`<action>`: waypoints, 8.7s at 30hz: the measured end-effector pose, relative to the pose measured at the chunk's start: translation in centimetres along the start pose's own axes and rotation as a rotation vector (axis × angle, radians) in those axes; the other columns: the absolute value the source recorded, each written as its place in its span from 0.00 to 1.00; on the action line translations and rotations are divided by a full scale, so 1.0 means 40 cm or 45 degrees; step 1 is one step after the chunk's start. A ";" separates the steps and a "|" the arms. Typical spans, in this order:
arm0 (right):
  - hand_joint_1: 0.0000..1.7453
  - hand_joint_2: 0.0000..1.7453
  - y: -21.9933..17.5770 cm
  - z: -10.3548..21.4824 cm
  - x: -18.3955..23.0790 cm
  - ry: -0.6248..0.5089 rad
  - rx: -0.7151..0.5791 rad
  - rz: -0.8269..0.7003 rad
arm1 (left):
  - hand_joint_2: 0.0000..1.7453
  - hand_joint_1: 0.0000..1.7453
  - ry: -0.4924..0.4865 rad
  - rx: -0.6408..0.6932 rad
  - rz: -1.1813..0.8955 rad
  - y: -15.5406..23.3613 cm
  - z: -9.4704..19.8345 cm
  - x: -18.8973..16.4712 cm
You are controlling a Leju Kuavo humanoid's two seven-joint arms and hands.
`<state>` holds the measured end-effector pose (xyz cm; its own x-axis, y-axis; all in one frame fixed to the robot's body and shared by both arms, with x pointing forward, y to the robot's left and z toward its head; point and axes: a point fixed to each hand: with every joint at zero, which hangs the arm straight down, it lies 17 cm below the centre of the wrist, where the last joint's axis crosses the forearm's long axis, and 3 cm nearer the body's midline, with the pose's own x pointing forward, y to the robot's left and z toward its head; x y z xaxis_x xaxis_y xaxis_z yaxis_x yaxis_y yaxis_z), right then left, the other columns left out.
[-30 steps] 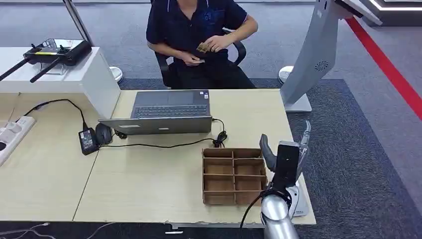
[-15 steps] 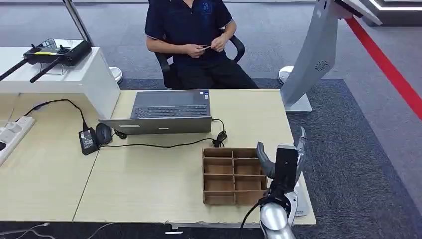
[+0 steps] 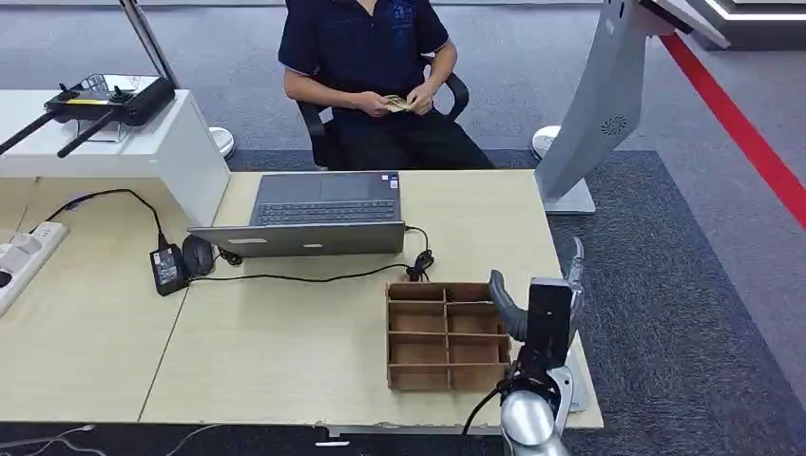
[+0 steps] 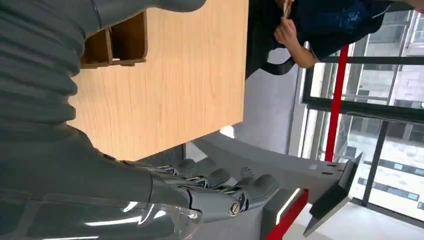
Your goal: Pass the card to the sensor for recognition and then transmit it.
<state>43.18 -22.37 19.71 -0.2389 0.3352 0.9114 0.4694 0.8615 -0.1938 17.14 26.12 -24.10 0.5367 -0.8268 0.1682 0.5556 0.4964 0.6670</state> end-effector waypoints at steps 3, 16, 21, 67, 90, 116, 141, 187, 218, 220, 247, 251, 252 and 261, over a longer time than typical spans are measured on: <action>0.00 1.00 0.001 -0.001 0.001 0.002 0.009 0.006 | 1.00 0.00 0.000 0.001 0.001 0.001 0.000 0.000; 0.00 1.00 0.004 -0.003 0.060 -0.159 0.052 0.207 | 1.00 0.00 -0.013 0.005 -0.003 0.004 -0.002 0.000; 0.00 1.00 -0.002 -0.007 0.067 -0.177 0.050 0.217 | 1.00 0.00 -0.013 0.006 -0.005 0.005 -0.003 -0.001; 0.00 1.00 0.080 0.024 0.101 -0.379 0.369 0.629 | 1.00 0.00 -0.048 0.003 -0.023 0.007 -0.005 0.003; 0.25 1.00 0.105 0.054 0.103 -0.431 0.500 0.700 | 1.00 0.00 -0.051 0.006 -0.029 0.010 -0.007 -0.001; 0.21 1.00 0.126 0.080 0.103 -0.449 0.550 0.697 | 1.00 0.00 -0.052 0.008 -0.034 0.011 -0.008 -0.004; 0.60 1.00 0.134 0.086 0.098 -0.455 0.581 0.712 | 1.00 0.00 -0.048 0.008 -0.031 0.012 -0.008 -0.007; 0.52 1.00 0.141 0.092 0.095 -0.456 0.604 0.719 | 1.00 0.00 -0.048 0.008 -0.032 0.013 -0.009 -0.007; 0.39 1.00 0.149 0.102 0.091 -0.448 0.627 0.715 | 1.00 0.00 -0.047 0.009 -0.032 0.014 -0.010 -0.010; 0.38 1.00 0.150 0.102 0.091 -0.448 0.628 0.715 | 1.00 0.00 -0.048 0.009 -0.032 0.014 -0.010 -0.010; 0.35 1.00 0.152 0.104 0.081 -0.427 0.642 0.721 | 1.00 0.00 -0.050 0.008 -0.026 0.014 -0.010 -0.009; 0.33 1.00 0.152 0.105 0.081 -0.427 0.643 0.721 | 1.00 0.00 -0.052 0.008 -0.026 0.014 -0.010 -0.009; 0.33 1.00 0.152 0.105 0.081 -0.427 0.643 0.721 | 1.00 0.00 -0.052 0.009 -0.026 0.014 -0.010 -0.009; 0.29 1.00 0.152 0.106 0.080 -0.424 0.645 0.721 | 1.00 0.00 -0.053 0.009 -0.028 0.014 -0.010 -0.008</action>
<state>41.69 -14.44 19.89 -0.3583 0.7966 0.4869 0.1736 0.5693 -0.8036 17.52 26.77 -24.05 0.4973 -0.8480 0.1832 0.5628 0.4760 0.6757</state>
